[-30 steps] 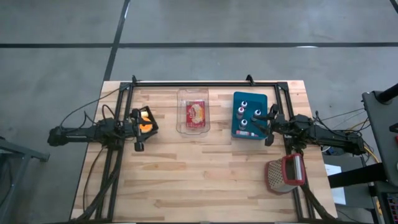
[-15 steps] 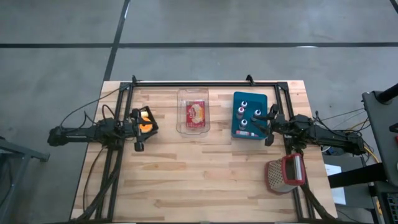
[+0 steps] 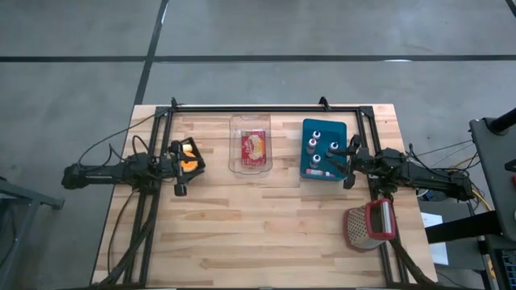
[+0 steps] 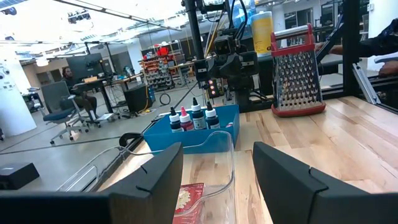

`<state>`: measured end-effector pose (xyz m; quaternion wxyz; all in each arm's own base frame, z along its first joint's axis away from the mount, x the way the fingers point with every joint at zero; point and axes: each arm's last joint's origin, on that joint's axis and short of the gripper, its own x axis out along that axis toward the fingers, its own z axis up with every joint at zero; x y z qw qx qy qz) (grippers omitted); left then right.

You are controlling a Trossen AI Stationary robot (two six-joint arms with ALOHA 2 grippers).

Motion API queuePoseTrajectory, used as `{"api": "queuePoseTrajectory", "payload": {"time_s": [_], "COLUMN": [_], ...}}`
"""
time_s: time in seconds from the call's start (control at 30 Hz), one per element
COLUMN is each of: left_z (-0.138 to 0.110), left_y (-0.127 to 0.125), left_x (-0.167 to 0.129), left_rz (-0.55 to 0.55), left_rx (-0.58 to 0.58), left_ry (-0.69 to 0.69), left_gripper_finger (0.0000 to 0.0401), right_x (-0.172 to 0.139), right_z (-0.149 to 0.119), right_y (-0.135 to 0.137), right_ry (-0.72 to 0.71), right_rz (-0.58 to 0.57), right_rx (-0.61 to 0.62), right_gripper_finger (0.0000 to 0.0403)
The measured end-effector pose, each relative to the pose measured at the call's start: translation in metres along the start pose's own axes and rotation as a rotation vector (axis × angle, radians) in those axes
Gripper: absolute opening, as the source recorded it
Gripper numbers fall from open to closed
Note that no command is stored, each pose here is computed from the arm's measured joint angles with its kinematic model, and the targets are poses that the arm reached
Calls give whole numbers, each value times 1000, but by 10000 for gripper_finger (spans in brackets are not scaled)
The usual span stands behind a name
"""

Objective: Pick & Place Food Item
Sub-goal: Return to Home Position

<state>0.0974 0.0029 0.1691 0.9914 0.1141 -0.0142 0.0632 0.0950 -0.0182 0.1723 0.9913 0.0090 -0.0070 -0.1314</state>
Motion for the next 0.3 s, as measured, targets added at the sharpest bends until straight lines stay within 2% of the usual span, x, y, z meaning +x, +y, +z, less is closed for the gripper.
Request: {"api": "queuePoseTrajectory", "payload": {"time_s": [0.3], "left_z": [0], "left_y": [0], "left_x": [0], "left_rz": [0], "left_rx": [0], "left_ry": [0], "left_gripper_finger": [200], "right_x": [0], "right_z": [0], "right_y": [0], "right_ry": [0], "right_rz": [0], "right_rx": [-1], "right_gripper_finger": [141]}}
